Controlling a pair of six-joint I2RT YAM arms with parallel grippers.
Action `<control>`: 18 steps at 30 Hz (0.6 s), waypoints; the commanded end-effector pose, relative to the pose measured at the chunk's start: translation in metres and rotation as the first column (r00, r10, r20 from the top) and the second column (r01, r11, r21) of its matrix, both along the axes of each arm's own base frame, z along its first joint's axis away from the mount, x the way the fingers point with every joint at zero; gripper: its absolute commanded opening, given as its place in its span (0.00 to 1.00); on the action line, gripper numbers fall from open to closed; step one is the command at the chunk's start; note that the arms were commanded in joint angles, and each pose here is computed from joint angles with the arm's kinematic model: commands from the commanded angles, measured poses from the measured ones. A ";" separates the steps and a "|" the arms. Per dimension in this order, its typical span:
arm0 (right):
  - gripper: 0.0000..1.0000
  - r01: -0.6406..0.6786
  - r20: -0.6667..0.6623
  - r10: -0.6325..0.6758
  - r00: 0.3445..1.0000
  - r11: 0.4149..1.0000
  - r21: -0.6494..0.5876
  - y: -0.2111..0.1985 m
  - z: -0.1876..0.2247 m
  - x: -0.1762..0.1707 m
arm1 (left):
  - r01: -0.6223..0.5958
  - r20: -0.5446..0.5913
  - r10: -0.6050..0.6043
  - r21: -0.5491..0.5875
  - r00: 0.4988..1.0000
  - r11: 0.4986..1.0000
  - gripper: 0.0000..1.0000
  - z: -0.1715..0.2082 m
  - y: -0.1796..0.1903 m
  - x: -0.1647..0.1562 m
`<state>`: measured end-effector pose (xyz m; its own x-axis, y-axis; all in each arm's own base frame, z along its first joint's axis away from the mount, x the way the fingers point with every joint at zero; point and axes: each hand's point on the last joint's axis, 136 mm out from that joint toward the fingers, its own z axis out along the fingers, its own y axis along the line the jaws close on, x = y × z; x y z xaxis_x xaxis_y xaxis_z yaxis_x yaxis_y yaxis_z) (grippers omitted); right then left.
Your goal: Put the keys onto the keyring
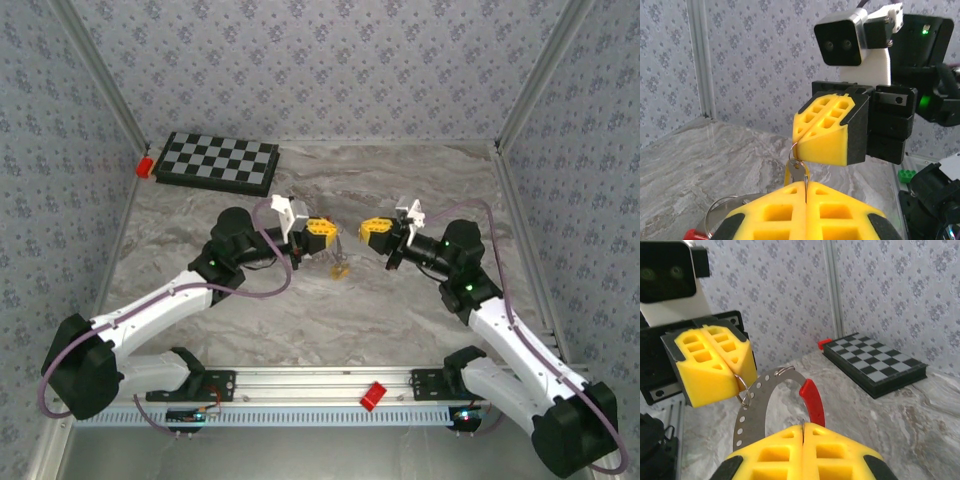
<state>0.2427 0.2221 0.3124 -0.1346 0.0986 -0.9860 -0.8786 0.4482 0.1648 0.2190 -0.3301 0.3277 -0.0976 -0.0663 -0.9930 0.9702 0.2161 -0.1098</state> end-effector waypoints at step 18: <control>0.00 -0.193 0.087 0.190 0.978 0.980 0.040 0.016 0.017 -0.021 | 0.070 0.153 -0.049 -0.133 0.987 0.989 0.00 0.024 0.006 -0.014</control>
<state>0.2265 0.2365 0.3230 -0.1111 0.1205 -0.9865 -0.9459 0.2915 0.1422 0.2128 -0.3291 0.3347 -0.0607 -0.1363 -0.9888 0.9836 0.1602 -0.0825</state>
